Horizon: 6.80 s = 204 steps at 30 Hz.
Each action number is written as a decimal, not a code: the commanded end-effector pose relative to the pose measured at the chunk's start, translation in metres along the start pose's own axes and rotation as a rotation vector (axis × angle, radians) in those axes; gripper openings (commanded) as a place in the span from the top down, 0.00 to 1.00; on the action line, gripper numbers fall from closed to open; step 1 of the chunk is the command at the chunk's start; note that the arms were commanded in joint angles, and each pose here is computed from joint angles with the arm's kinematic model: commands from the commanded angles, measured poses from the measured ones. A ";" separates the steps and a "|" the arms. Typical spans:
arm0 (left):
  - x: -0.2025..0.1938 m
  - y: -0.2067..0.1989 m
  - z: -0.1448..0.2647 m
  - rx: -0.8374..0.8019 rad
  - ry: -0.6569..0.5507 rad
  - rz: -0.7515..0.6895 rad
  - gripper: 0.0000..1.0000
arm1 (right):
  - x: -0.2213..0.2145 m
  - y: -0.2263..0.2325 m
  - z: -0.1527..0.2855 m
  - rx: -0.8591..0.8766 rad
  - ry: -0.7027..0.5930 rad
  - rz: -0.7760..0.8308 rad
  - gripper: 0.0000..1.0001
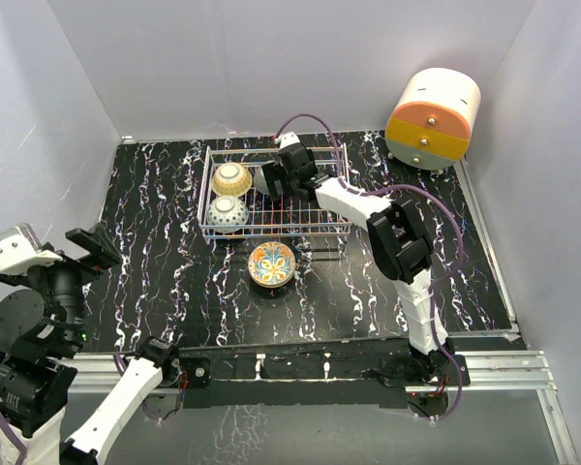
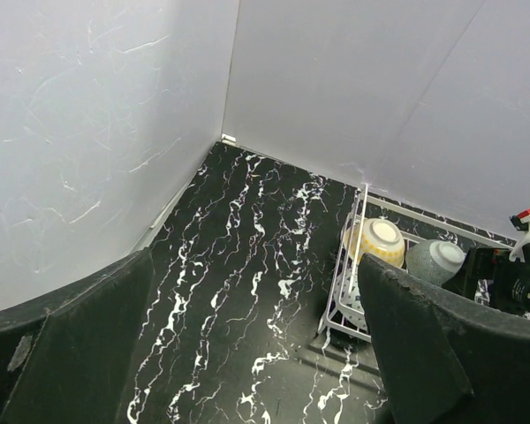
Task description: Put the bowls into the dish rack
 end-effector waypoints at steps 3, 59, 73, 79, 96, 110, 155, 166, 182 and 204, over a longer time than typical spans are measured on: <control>0.000 -0.005 -0.009 0.013 0.008 -0.028 0.03 | 0.036 0.016 -0.008 0.089 -0.143 -0.036 0.00; -0.153 -0.279 -0.023 -0.839 0.458 -0.195 0.23 | 0.025 -0.141 0.253 0.043 -0.214 -0.449 0.00; -0.253 -0.336 0.010 -0.763 0.533 -0.466 0.27 | 0.012 -0.157 0.250 0.054 -0.204 -0.487 0.00; -0.276 -0.346 0.006 -0.759 0.514 -0.488 0.35 | 0.012 -0.160 0.251 0.058 -0.207 -0.489 0.00; -0.312 -0.344 -0.010 -0.761 0.583 -0.475 0.48 | 0.012 -0.165 0.250 0.055 -0.211 -0.501 0.00; -0.325 -0.343 -0.009 -0.785 0.630 -0.444 0.61 | 0.008 -0.168 0.252 0.045 -0.214 -0.507 0.00; -0.263 -0.357 0.022 -0.994 0.619 -0.345 1.00 | 0.004 -0.170 0.248 0.051 -0.203 -0.516 0.00; -0.285 -0.373 0.032 -0.960 0.604 -0.430 1.00 | 0.001 -0.171 0.249 0.041 -0.206 -0.512 0.00; -0.291 -0.379 0.053 -0.926 0.541 -0.437 1.00 | -0.006 -0.170 0.246 0.052 -0.193 -0.512 0.00; -0.311 -0.375 0.064 -0.884 0.551 -0.459 0.87 | -0.007 -0.169 0.248 0.064 -0.195 -0.512 0.00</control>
Point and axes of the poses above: each gripper's point midway between its finger pads, its own z axis back along the fingers, its own y axis along the line the jaws close on, x = y × z, the point moved 5 cm from there along z, back along the fingers, and after that the axes turned 11 degrees about -z, right-handed, at the moved point
